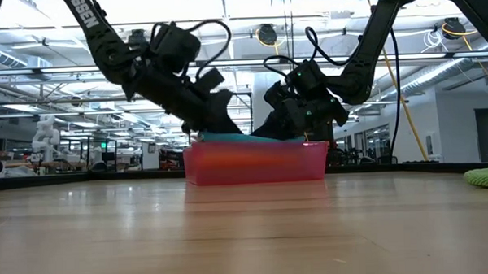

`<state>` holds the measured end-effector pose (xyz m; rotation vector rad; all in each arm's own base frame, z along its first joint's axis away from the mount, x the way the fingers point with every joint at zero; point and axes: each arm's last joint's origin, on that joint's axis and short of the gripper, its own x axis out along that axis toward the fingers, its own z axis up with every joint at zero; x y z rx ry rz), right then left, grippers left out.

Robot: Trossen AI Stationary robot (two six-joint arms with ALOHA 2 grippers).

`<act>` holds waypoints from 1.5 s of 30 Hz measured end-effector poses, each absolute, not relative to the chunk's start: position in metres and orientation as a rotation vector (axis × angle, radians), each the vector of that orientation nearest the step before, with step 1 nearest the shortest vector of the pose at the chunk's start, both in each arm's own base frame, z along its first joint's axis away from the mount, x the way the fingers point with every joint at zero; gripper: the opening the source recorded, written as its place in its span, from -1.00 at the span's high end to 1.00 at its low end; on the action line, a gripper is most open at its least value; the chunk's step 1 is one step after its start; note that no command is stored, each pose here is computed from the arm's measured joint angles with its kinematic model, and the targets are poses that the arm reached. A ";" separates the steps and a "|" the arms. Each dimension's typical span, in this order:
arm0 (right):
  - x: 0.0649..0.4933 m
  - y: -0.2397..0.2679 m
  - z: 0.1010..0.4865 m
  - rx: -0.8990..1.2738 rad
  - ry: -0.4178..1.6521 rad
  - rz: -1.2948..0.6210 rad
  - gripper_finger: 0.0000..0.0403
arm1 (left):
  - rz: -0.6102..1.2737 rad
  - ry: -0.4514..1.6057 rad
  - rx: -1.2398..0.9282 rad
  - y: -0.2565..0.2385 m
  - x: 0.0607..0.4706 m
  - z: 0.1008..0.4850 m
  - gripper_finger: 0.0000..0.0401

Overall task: Fold microfiber towels
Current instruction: Put the folded blue microfiber cloth into the red bin

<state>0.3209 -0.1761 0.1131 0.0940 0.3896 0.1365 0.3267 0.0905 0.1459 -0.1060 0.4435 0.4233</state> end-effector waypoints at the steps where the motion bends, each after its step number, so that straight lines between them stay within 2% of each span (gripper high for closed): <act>1: 0.321 -0.176 0.113 0.094 0.390 0.136 1.00 | 0.426 0.449 -0.107 0.092 0.327 0.143 0.66; 8: 0.321 -0.176 0.112 0.096 0.394 0.135 1.00 | 0.429 0.465 -0.107 0.093 0.328 0.137 0.95; 11: 0.320 -0.176 0.112 0.096 0.398 0.137 1.00 | 0.422 0.451 -0.092 0.091 0.327 0.144 0.96; 13: 0.320 -0.176 0.111 0.093 0.405 0.139 1.00 | 0.411 0.435 -0.071 0.089 0.327 0.150 0.86; 19: 0.320 -0.176 0.111 0.090 0.410 0.142 1.00 | 0.410 0.407 -0.030 0.086 0.324 0.164 0.41; 23: 0.320 -0.176 0.111 0.088 0.410 0.142 1.00 | 0.422 0.419 -0.019 0.087 0.324 0.163 0.31; 26: 0.320 -0.176 0.111 0.088 0.410 0.142 1.00 | 0.429 0.445 -0.019 0.087 0.324 0.158 0.44; 31: 0.320 -0.176 0.111 0.087 0.407 0.142 1.00 | 0.420 0.451 -0.027 0.087 0.326 0.154 0.86; 33: 0.320 -0.176 0.111 0.086 0.406 0.141 1.00 | 0.418 0.479 -0.029 0.087 0.324 0.150 0.96; 39: 0.320 -0.175 0.111 0.088 0.407 0.141 1.00 | 0.430 0.536 -0.051 0.091 0.323 0.140 0.91; 45: 0.320 -0.175 0.110 0.092 0.412 0.142 1.00 | 0.417 0.587 -0.064 0.091 0.322 0.132 0.97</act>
